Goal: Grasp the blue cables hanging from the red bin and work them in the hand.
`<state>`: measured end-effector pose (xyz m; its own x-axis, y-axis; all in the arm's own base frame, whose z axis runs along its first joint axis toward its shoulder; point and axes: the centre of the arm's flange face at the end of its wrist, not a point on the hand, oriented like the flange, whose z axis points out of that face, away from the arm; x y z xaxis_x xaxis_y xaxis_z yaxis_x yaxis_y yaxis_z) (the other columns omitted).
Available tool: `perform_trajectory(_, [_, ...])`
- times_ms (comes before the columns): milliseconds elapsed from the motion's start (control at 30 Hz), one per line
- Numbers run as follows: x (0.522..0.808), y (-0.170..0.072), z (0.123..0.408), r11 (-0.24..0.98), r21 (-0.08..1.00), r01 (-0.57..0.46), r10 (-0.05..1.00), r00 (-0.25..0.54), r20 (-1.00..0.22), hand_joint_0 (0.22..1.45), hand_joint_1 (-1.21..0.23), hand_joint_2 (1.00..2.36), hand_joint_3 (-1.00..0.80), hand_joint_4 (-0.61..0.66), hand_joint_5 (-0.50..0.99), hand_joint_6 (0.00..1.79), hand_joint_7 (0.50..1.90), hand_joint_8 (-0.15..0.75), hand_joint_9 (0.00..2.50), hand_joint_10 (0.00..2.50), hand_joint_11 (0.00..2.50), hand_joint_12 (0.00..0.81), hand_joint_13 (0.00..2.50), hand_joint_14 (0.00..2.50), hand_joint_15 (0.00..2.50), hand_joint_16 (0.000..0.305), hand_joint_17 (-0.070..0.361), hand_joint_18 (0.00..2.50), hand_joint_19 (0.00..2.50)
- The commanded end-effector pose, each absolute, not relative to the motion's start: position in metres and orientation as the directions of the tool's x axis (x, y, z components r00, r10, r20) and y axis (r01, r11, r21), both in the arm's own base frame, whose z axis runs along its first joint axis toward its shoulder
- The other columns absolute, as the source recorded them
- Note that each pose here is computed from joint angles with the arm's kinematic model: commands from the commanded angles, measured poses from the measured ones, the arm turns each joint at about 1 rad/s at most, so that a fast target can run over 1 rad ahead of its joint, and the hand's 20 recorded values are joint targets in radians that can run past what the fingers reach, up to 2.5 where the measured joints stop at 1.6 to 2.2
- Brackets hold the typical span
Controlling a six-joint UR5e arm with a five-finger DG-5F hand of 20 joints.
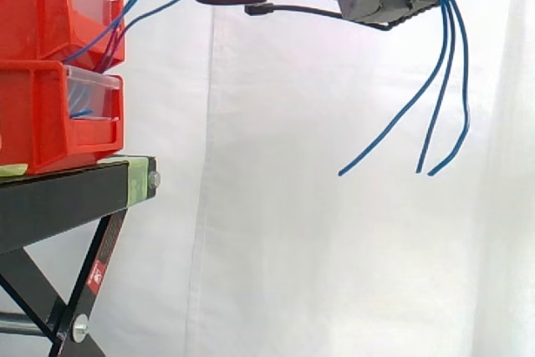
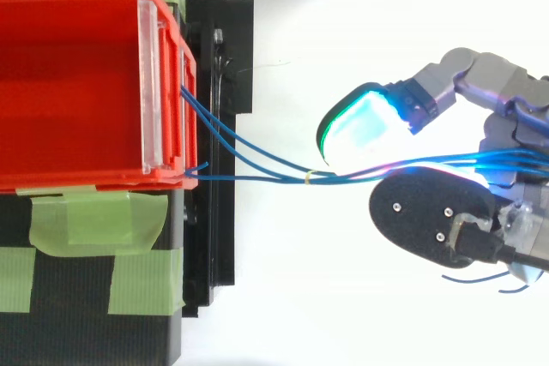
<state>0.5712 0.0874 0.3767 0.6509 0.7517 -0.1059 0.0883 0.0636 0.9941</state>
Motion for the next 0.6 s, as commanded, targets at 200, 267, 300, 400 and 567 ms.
perform_trajectory(200, [0.5710, 0.0872, 0.3763, 0.066, 0.994, 0.091, 0.752, 0.650, -0.109, 0.97, -0.59, 1.02, -0.46, 0.35, 0.35, 0.00, 1.29, 0.485, 0.51, 2.50, 2.50, 0.474, 0.89, 2.50, 1.30, 0.052, 0.116, 1.50, 1.31])
perform_trajectory(267, [0.5708, 0.0881, 0.3763, 0.067, 0.993, 0.092, 0.753, 0.649, -0.111, 0.97, -0.59, 1.02, -0.49, 0.35, 0.35, 0.00, 1.29, 0.480, 0.53, 2.50, 2.50, 0.469, 0.89, 2.50, 1.32, 0.051, 0.116, 1.51, 1.29])
perform_trajectory(300, [0.5710, 0.0882, 0.3763, 0.066, 0.994, 0.091, 0.753, 0.649, -0.109, 0.98, -0.59, 1.02, -0.50, 0.35, 0.35, 0.00, 1.29, 0.481, 0.54, 2.50, 2.50, 0.469, 0.90, 2.50, 1.29, 0.052, 0.118, 1.51, 1.30])
perform_trajectory(400, [0.5711, 0.0882, 0.3770, 0.065, 0.994, 0.090, 0.752, 0.650, -0.108, 0.99, -0.59, 1.02, -0.47, 0.36, 0.36, 0.00, 1.30, 0.483, 0.56, 2.50, 2.50, 0.466, 0.91, 2.50, 1.30, 0.052, 0.117, 1.53, 1.30])
perform_trajectory(567, [0.5710, 0.0882, 0.3763, 0.066, 0.994, 0.091, 0.753, 0.649, -0.109, 1.04, -0.60, 1.03, -0.25, 0.35, 0.37, 0.01, 1.30, 0.454, 0.59, 2.50, 2.50, 0.472, 0.92, 2.50, 1.32, 0.052, 0.116, 1.49, 1.19])
